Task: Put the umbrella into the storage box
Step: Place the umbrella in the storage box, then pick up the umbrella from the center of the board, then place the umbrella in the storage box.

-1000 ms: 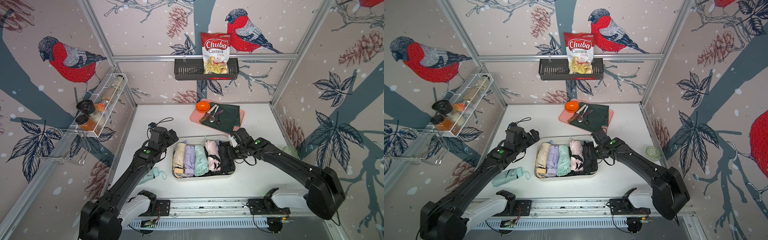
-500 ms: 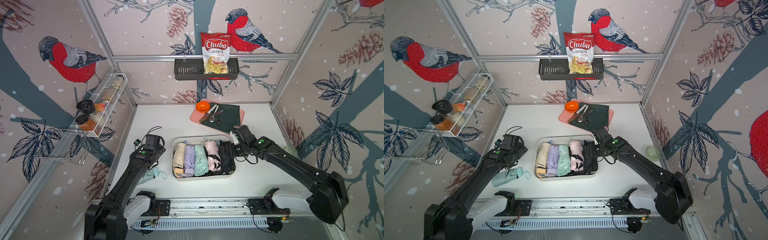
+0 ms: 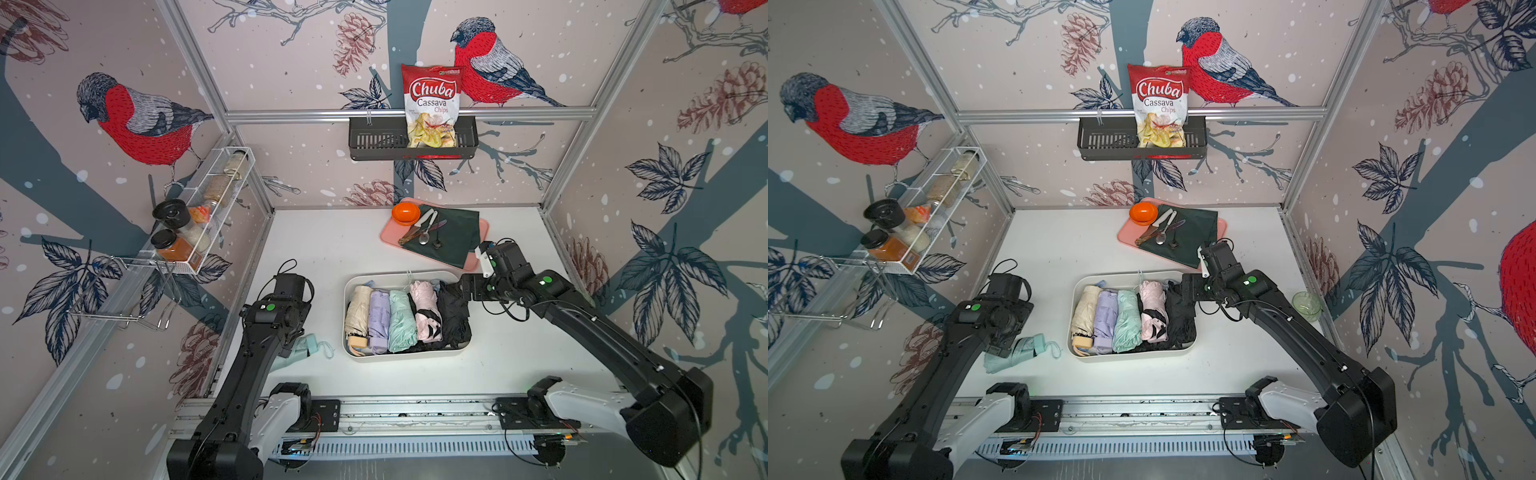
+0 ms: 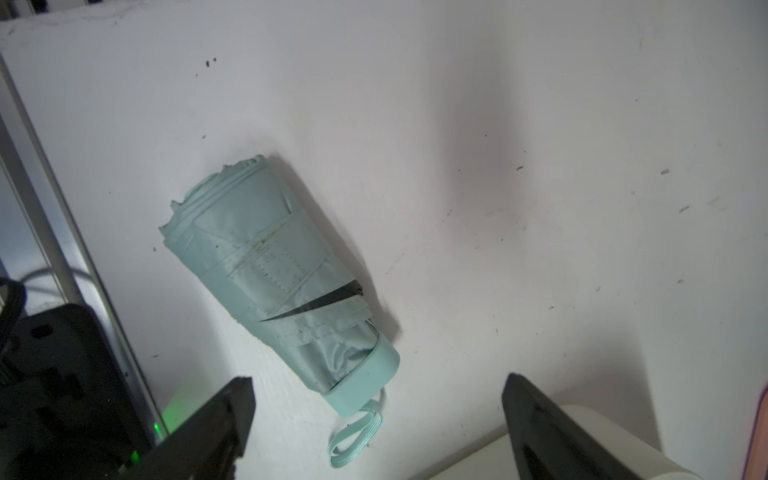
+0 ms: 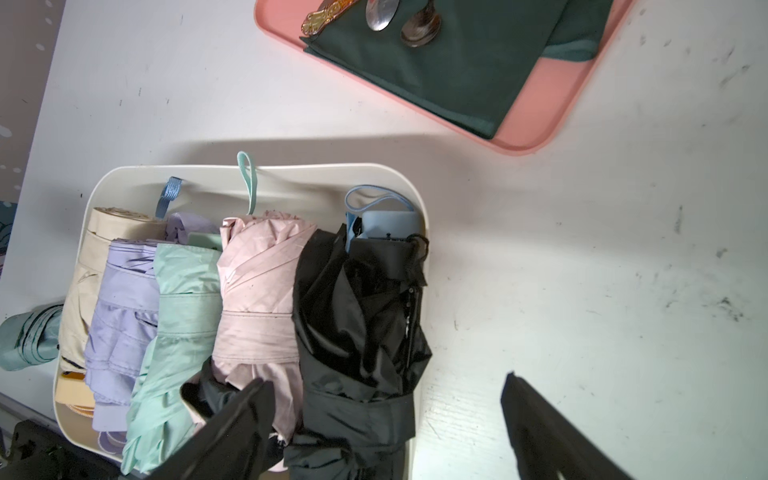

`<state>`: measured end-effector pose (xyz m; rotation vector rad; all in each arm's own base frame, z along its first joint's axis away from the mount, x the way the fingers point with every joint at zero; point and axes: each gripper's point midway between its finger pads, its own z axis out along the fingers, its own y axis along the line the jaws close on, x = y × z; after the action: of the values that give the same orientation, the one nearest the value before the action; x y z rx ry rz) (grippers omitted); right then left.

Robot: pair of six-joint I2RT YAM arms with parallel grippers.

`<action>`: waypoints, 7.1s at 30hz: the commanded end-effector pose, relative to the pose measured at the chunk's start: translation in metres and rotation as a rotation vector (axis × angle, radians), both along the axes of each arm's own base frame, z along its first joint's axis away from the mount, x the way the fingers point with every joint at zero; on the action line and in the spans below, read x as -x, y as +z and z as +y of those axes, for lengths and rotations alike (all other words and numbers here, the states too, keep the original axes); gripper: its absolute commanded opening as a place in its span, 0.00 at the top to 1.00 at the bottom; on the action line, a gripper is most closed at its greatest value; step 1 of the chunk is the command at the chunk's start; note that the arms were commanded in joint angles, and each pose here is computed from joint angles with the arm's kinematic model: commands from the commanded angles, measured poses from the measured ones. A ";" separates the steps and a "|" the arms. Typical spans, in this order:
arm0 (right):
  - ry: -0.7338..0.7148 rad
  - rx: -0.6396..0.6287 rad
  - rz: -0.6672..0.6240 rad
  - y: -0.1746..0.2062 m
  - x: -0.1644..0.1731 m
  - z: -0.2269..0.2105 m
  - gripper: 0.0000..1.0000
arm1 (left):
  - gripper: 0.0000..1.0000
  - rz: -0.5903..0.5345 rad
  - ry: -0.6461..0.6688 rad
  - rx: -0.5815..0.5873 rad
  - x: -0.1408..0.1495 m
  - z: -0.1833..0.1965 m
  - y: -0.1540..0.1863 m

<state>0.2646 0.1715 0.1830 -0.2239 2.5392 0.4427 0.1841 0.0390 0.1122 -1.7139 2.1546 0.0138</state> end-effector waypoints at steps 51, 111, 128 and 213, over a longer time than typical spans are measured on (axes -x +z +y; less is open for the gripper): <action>0.066 -0.222 -0.042 0.017 -0.037 0.022 0.10 | 1.00 -0.260 -0.436 -0.029 -0.079 -0.007 -0.027; 0.842 -0.186 -0.382 0.094 -0.071 0.278 0.85 | 0.00 -1.045 -1.417 0.075 -0.123 -0.227 0.164; 1.014 0.203 -0.450 0.045 -0.092 0.252 0.91 | 0.00 -0.540 -0.947 -0.050 -0.122 -0.134 0.057; 1.486 0.531 0.150 -0.148 0.017 0.216 0.83 | 0.02 -0.475 -0.748 0.052 -0.131 -0.098 0.014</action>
<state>0.2570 0.4028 0.0445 -2.2980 1.9946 0.2678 0.3105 -0.0589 0.1166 -0.7390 2.2996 -0.5733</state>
